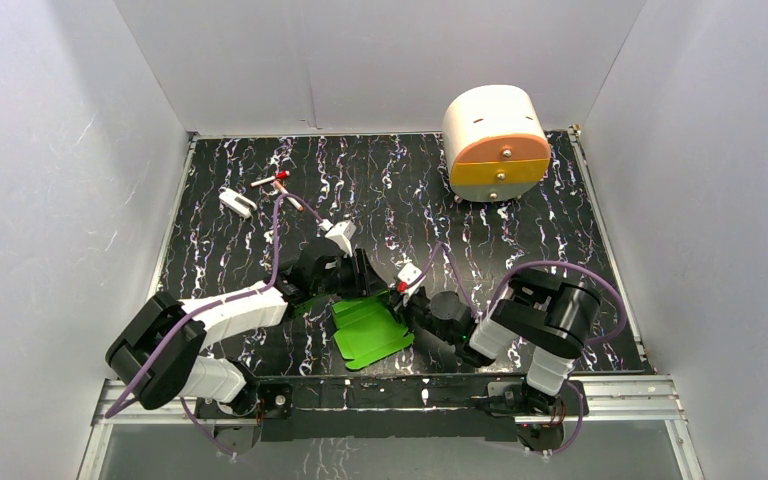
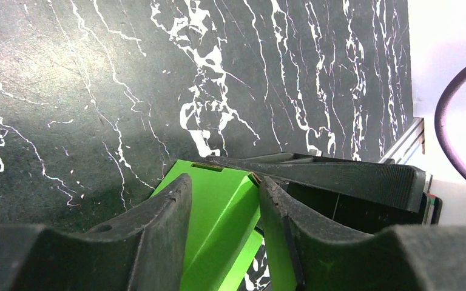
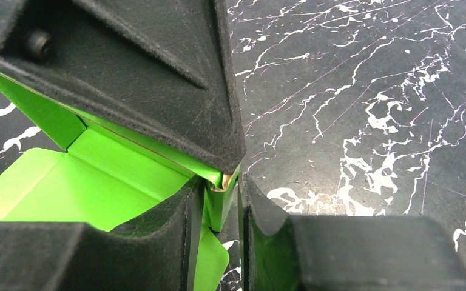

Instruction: Fold the paper box

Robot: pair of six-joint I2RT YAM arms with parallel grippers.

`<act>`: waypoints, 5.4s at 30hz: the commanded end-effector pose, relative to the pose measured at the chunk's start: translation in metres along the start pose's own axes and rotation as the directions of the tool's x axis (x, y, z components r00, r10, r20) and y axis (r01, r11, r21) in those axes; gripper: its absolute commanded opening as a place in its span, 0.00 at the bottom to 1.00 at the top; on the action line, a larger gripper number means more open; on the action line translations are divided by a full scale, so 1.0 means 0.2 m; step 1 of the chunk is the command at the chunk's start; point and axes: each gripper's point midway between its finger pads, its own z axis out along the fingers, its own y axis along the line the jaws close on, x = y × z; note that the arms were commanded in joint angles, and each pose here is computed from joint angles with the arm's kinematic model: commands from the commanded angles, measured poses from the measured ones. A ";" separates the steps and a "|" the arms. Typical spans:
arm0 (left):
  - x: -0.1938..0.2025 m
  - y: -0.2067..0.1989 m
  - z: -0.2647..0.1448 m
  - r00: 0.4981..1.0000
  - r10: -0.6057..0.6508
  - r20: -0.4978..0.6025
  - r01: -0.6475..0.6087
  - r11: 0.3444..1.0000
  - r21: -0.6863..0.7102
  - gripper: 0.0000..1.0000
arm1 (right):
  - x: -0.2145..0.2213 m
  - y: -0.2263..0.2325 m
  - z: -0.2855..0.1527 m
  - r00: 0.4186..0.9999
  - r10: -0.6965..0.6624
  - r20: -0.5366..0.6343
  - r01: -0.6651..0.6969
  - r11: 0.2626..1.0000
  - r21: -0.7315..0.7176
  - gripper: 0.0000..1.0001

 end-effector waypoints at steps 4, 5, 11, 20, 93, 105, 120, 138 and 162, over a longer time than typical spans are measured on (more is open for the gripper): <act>0.08 0.16 -0.01 1.000 0.003 -0.024 -0.006 0.994 -0.112 0.41 | -0.12 -0.02 -0.03 0.995 0.021 0.096 -0.023 1.000 0.019 0.35; 0.08 0.16 -0.01 1.000 0.002 -0.024 -0.005 0.994 -0.112 0.40 | -0.13 -0.02 -0.03 0.995 0.022 0.102 -0.024 0.999 0.023 0.34; 0.08 0.14 0.00 0.999 -0.007 -0.032 0.004 0.996 -0.093 0.40 | -0.15 -0.03 -0.01 0.993 0.023 0.114 -0.028 0.999 0.036 0.27; 0.12 0.07 -0.01 0.997 -0.057 -0.052 0.056 0.998 -0.020 0.41 | -0.19 -0.10 0.01 0.984 0.029 0.175 -0.050 0.992 0.113 0.19; 0.03 -0.02 -0.12 0.973 0.112 -0.200 -0.134 0.986 -0.099 0.60 | -0.21 -0.18 -0.49 0.795 0.591 -0.133 -0.476 0.745 0.468 0.97; 0.00 0.04 -0.14 0.991 0.097 -0.094 -0.109 0.984 -0.142 0.36 | -0.18 -0.17 -0.38 0.700 0.683 -0.208 -0.556 0.704 0.442 0.96; -0.02 0.11 -0.19 0.997 0.005 0.071 0.005 0.990 -0.140 0.31 | -0.16 -0.16 -0.26 0.565 0.789 -0.242 -0.695 0.613 0.376 0.77; -0.05 0.13 -0.23 0.989 -0.031 0.147 0.052 0.989 -0.137 0.41 | -0.18 -0.12 -0.20 0.572 0.749 -0.336 -0.672 0.662 0.331 0.12; -0.42 0.25 -0.91 0.902 0.395 0.172 -0.232 0.783 -0.578 0.94 | -0.50 -0.47 -0.06 0.645 -0.055 -0.762 -0.024 0.996 -0.092 0.00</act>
